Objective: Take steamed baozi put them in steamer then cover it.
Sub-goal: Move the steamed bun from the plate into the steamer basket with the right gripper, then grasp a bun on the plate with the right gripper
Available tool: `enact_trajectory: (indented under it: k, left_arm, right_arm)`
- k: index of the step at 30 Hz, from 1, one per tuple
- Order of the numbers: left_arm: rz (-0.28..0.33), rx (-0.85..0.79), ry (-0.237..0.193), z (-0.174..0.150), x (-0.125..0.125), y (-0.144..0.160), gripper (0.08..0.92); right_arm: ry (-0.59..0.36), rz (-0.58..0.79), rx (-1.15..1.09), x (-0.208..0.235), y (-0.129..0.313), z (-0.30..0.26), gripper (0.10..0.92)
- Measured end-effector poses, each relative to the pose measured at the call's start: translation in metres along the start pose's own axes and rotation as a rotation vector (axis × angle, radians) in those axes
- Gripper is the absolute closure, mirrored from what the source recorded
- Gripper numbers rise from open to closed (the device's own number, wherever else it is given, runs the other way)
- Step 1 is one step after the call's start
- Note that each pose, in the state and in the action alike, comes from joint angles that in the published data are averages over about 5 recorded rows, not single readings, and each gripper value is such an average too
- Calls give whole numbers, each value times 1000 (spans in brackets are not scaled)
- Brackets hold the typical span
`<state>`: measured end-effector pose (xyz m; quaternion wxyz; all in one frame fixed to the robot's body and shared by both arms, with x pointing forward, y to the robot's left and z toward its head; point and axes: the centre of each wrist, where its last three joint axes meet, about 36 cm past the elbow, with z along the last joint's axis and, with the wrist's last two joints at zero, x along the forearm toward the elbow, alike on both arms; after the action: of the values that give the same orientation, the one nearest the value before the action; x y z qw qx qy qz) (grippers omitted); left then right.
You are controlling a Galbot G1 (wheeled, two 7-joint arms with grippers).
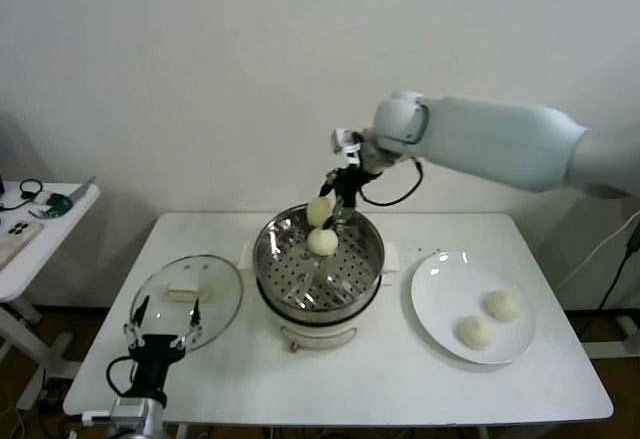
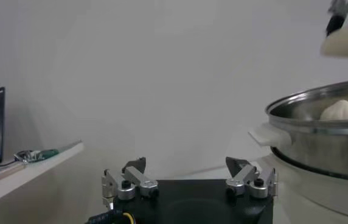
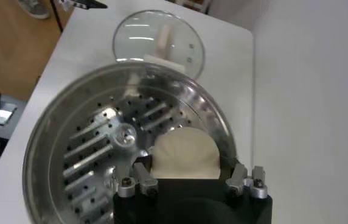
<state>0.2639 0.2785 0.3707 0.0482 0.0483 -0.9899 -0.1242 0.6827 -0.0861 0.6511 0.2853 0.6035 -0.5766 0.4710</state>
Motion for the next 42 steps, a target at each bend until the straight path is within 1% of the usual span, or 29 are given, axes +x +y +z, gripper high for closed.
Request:
enact_trajectory:
  k: [10,20,24,26,28,34,38,42]
  left_arm:
    - [-3,-7,4,2,2,3,177]
    - [-3,-6,6,3,2,4,177]
    - [-2,-5,4,2,1,3,177]
    - [-1,-4,3,2,0,3,177]
    - [-1,-4,3,2,0,2,177]
    - [-2,-3,6,3,1,3,177]
    - [-4,-3,8,3,2,2,177]
    - [-3,-2,7,3,2,2,177]
  right_arm:
    - [11,-64,25,-57,8,-20,310]
    - [32,-98,36,-87,16,-19,301]
    - [37,-101,40,-93,18,-20,250]
    - [40,-100,42,-94,19,-21,217]
    - [41,-99,42,-94,18,-22,204]
    - [38,-97,48,-85,16,-22,200]
    - [38,-94,55,-70,13,-17,200]
    - [46,-92,67,-44,8,-6,200]
